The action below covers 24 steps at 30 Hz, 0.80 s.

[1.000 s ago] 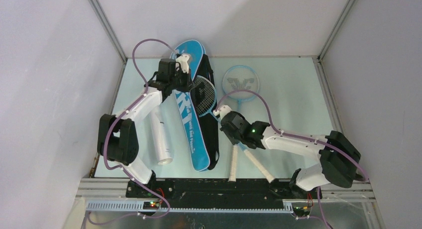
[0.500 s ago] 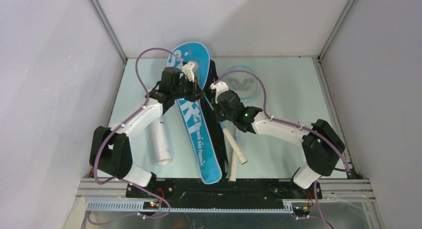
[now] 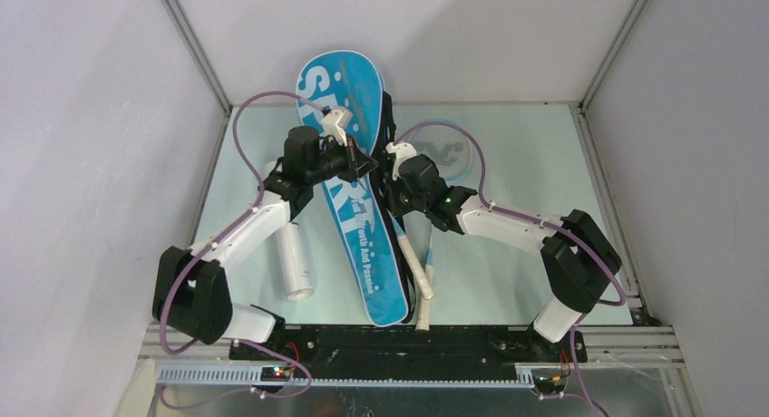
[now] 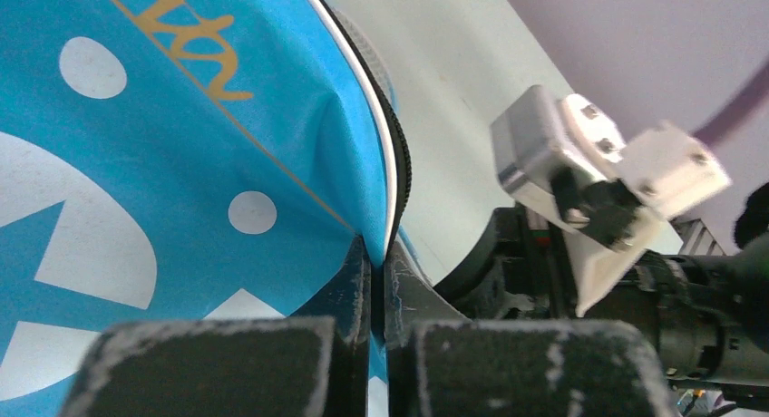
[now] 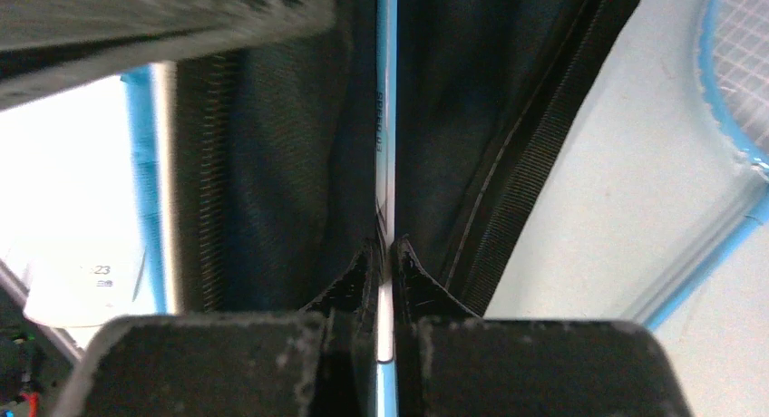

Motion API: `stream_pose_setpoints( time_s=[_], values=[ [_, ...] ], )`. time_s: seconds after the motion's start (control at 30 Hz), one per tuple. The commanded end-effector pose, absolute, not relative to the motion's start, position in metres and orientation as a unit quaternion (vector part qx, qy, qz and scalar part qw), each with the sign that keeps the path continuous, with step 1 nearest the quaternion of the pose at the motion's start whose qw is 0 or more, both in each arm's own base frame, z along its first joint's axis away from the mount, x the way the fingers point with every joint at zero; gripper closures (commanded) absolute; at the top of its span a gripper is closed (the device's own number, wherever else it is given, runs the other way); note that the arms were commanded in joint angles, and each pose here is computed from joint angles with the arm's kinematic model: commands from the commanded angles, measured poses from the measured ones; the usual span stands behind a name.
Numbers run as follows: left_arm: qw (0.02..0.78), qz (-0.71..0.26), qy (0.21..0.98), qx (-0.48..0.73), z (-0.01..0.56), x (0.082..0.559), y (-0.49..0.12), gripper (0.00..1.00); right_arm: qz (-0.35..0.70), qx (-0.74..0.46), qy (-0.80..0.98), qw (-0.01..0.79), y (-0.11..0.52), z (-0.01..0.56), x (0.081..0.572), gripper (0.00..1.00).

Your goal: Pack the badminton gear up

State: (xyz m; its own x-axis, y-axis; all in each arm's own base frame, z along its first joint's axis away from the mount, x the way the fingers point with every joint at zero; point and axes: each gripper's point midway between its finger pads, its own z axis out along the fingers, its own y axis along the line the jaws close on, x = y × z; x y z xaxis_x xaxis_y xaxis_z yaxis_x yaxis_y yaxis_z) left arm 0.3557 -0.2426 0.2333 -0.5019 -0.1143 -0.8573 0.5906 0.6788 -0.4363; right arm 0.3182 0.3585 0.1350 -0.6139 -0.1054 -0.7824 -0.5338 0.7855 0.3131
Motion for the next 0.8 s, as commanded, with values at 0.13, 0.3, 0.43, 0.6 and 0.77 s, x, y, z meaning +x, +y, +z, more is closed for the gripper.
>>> stream_pose_setpoints(
  time_s=[0.13,0.3,0.43,0.6,0.77],
  values=[
    [0.481,-0.438,0.737,0.185,0.298,0.317,-0.265,1.00,0.400,-0.169,0.743,0.509,0.395,0.288,0.345,1.00],
    [0.474,-0.452,0.736,0.173,0.296,0.315,-0.265,1.00,0.414,-0.175,0.736,0.507,0.392,0.309,0.339,1.00],
    [0.453,-0.504,0.711,0.185,0.305,0.298,-0.275,1.00,0.421,-0.178,0.725,0.514,0.393,0.317,0.338,1.00],
    [0.454,-0.517,0.702,0.186,0.311,0.289,-0.273,1.00,0.445,-0.175,0.717,0.507,0.396,0.326,0.336,1.00],
    [0.458,-0.514,0.705,0.170,0.310,0.290,-0.270,1.00,0.459,-0.173,0.719,0.491,0.399,0.330,0.330,1.00]
  ],
)
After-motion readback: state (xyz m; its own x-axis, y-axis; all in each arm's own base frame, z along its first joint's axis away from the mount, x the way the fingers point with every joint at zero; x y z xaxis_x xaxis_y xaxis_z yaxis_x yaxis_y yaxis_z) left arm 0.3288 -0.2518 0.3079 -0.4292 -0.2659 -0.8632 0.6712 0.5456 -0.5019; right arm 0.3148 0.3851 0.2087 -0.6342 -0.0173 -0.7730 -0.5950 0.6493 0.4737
